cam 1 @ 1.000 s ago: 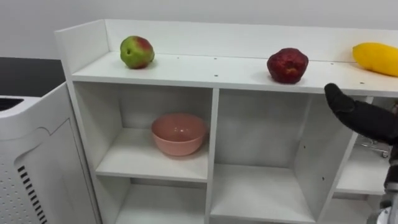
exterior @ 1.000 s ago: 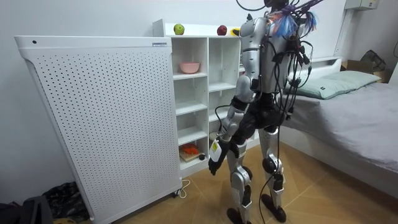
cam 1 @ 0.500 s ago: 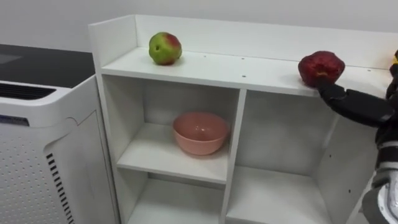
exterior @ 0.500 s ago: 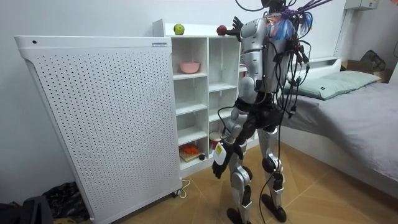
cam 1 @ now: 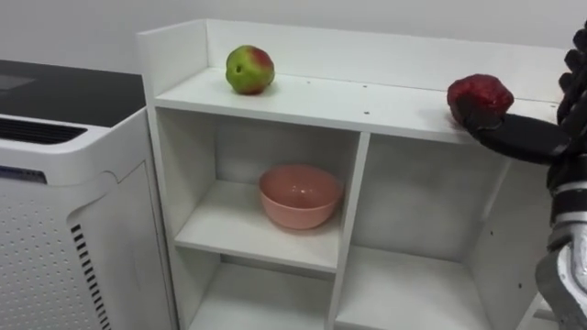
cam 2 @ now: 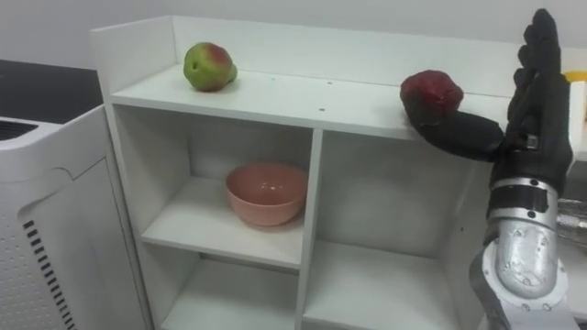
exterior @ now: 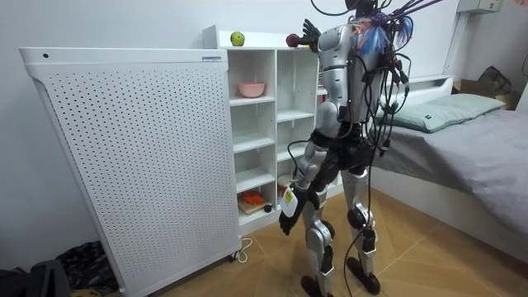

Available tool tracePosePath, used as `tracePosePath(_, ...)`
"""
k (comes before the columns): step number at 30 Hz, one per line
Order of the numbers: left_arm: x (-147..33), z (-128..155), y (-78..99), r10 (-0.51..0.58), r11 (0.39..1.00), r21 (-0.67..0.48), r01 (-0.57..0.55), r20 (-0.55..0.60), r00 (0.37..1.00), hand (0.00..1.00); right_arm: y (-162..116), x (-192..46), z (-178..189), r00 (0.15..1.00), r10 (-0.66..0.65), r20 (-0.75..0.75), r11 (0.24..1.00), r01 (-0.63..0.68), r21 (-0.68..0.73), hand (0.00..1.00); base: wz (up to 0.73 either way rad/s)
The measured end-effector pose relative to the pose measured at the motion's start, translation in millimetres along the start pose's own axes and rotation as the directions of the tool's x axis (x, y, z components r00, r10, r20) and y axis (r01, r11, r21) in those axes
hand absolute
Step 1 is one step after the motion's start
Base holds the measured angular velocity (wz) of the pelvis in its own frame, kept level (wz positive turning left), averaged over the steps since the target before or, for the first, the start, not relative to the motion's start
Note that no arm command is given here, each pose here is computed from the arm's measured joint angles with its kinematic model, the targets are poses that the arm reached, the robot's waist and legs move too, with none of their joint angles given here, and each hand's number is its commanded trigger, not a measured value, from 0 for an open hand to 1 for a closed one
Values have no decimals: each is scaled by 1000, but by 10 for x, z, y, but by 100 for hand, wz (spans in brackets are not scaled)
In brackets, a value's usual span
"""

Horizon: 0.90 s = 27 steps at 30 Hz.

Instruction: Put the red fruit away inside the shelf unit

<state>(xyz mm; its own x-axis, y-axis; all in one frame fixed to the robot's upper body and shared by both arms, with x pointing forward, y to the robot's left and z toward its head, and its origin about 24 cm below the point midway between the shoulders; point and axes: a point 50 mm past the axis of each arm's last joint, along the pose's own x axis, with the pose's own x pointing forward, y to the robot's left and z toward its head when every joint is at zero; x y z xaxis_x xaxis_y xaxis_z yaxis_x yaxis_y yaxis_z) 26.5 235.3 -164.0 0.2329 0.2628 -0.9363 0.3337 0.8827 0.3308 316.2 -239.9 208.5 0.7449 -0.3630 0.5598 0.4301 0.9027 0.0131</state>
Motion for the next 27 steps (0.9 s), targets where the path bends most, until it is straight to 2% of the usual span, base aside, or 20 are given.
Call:
tracePosePath(14,-13,-80,113,-17,1000,21,18,-8,1000,0,-47,70,-158,994,74,-79,997,-76,-21,2,-1)
tracePosePath(15,-13,-84,121,-16,1000,18,16,-10,1000,0,-47,69,-169,993,84,-85,996,-86,-21,12,0)
tracePosePath(17,-12,-85,133,-14,1000,20,15,-12,1000,0,-60,72,-195,991,94,-97,995,-96,-19,17,0)
tracePosePath(18,-10,-79,139,-12,1000,23,13,-12,1000,0,-79,78,-215,989,101,-104,994,-104,-23,39,0)
tracePosePath(19,-9,-75,142,-11,1000,26,12,-13,1000,0,-98,86,-227,987,113,-110,993,-116,-28,56,0)
tracePosePath(20,-7,-64,147,-10,1000,26,11,-11,1000,0,-112,93,-230,986,118,-113,992,-122,-30,59,0)
tracePosePath(22,-5,-58,152,-9,1000,26,9,-12,1000,0,-126,97,-240,985,123,-119,991,-128,-33,92,0)
tracePosePath(23,-4,-59,157,-5,1000,27,6,-17,1000,0,-130,98,-252,984,130,-124,990,-136,-39,100,0)
tracePosePath(27,3,-51,181,5,1000,27,-4,-35,999,0,-150,112,-267,978,159,-139,983,-170,-70,100,3)
